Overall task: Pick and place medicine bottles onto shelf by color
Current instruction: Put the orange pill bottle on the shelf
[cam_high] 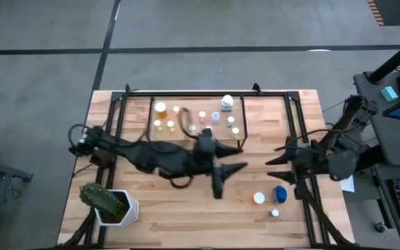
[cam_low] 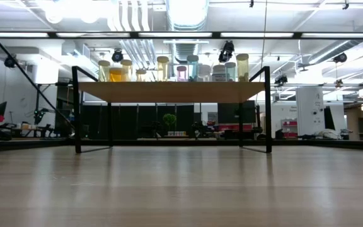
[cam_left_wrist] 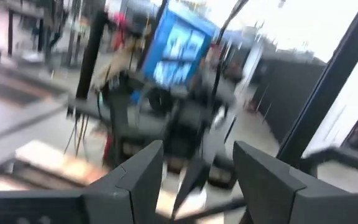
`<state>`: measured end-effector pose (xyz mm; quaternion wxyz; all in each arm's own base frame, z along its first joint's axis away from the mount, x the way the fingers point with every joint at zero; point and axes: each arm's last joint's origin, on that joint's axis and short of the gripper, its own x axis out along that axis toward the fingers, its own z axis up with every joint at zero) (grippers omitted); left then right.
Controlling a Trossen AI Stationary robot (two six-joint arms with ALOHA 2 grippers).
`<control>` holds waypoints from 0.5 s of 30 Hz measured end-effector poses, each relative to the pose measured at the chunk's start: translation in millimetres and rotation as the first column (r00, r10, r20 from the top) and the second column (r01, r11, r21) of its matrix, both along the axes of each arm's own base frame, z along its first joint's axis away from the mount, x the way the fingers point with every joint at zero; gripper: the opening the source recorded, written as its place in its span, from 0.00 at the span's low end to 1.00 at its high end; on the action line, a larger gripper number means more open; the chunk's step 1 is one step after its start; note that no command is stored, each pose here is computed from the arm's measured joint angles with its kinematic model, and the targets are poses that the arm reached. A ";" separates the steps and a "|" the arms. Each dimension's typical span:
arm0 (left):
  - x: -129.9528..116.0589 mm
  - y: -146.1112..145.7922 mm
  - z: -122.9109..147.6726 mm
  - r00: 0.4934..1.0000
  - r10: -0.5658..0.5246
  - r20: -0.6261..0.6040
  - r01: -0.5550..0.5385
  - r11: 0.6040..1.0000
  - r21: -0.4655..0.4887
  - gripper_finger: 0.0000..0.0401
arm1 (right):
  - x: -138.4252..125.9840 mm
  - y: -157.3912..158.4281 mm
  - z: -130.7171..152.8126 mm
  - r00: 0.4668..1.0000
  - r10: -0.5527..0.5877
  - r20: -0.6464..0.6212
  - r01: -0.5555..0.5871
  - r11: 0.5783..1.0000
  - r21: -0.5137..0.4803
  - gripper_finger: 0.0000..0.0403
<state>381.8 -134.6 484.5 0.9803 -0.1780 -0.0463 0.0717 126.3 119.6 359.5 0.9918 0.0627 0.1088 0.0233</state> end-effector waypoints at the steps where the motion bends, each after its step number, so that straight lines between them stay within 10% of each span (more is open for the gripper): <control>1: 6.8 -2.8 -5.6 0.999 -0.002 -0.043 0.002 1.000 -0.006 0.45 | -1.4 -1.3 -0.2 0.999 0.018 0.043 -0.018 1.000 0.005 0.34; 15: 78.6 -61.3 -141.8 0.856 -0.127 -0.501 0.192 0.978 0.080 0.45 | -19.1 -15.9 -6.5 0.958 0.192 0.214 -0.216 0.972 0.093 0.33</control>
